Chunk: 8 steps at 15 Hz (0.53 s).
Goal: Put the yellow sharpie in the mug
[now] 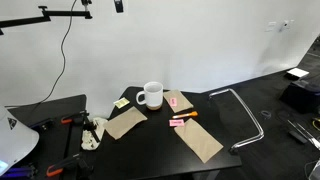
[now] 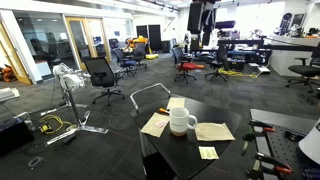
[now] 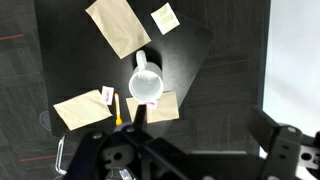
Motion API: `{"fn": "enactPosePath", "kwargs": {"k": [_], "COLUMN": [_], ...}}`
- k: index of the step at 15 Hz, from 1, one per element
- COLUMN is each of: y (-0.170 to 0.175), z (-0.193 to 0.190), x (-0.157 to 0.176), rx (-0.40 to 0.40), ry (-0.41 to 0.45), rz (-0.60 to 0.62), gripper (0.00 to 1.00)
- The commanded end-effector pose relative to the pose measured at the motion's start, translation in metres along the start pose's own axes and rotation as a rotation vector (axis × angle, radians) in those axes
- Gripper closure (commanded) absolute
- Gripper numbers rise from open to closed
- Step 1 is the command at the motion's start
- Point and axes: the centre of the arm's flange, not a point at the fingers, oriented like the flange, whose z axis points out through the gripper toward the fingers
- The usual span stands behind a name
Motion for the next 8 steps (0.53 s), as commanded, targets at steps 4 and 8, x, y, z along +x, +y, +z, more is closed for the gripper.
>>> {"fn": "enactPosePath", "kwargs": {"k": [4, 8], "y": [0.0, 0.0065], "z": [0.0, 0.0013], "x": [0.0, 0.0099], "rx": [0.0, -0.013], "ry": [0.0, 0.026], "rz": [0.0, -0.004], "gripper": [0.0, 0.0]}}
